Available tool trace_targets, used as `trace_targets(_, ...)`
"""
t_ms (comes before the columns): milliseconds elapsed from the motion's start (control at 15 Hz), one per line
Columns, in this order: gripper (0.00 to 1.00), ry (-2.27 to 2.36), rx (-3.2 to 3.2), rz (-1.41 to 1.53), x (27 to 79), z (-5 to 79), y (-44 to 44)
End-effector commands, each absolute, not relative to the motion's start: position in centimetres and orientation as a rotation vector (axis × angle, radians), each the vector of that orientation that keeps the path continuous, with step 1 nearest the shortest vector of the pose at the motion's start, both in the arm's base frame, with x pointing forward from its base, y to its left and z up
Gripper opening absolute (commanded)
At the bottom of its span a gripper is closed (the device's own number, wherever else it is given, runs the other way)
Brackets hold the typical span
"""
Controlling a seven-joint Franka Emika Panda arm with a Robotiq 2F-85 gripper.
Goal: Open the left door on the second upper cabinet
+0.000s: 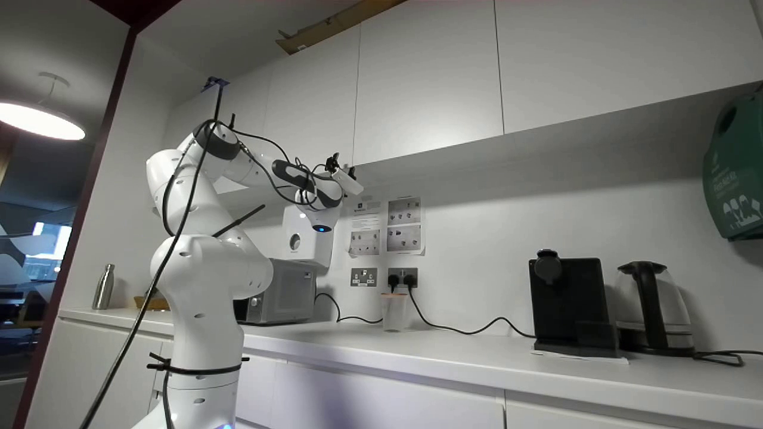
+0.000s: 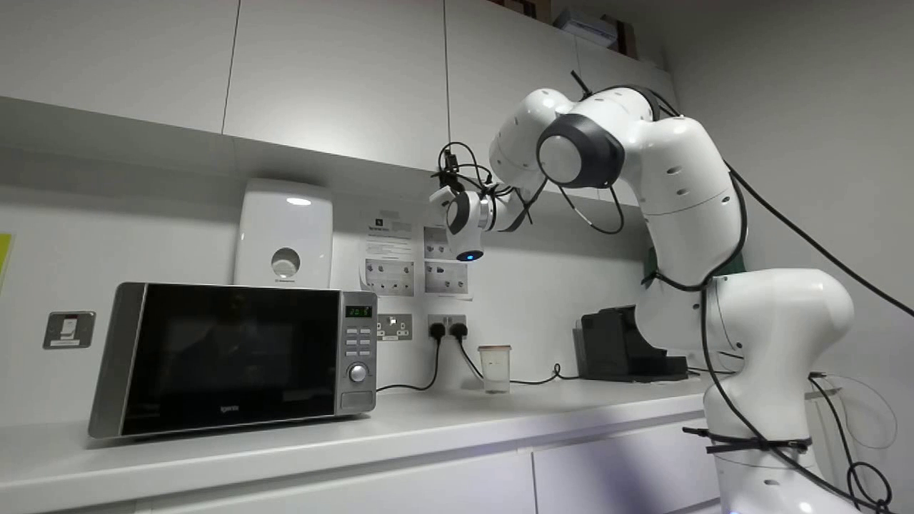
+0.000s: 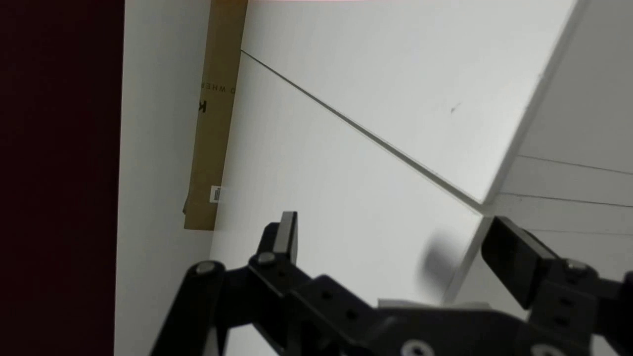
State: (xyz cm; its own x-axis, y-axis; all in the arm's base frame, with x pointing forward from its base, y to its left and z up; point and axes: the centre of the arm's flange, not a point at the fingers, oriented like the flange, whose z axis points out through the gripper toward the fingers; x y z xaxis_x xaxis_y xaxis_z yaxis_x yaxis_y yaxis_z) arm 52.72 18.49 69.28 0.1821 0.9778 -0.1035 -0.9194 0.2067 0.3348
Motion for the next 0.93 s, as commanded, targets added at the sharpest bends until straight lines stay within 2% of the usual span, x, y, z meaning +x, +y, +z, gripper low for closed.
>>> trace_targets(0,1.00,0.300,0.190,1.365,52.4,70.6,18.0)
trace_targets(533,1.00,0.285,0.185,1.365,51.0,70.6,18.4)
trace_targets(867,1.00,0.249,0.155,1.379,47.9,70.1,19.1)
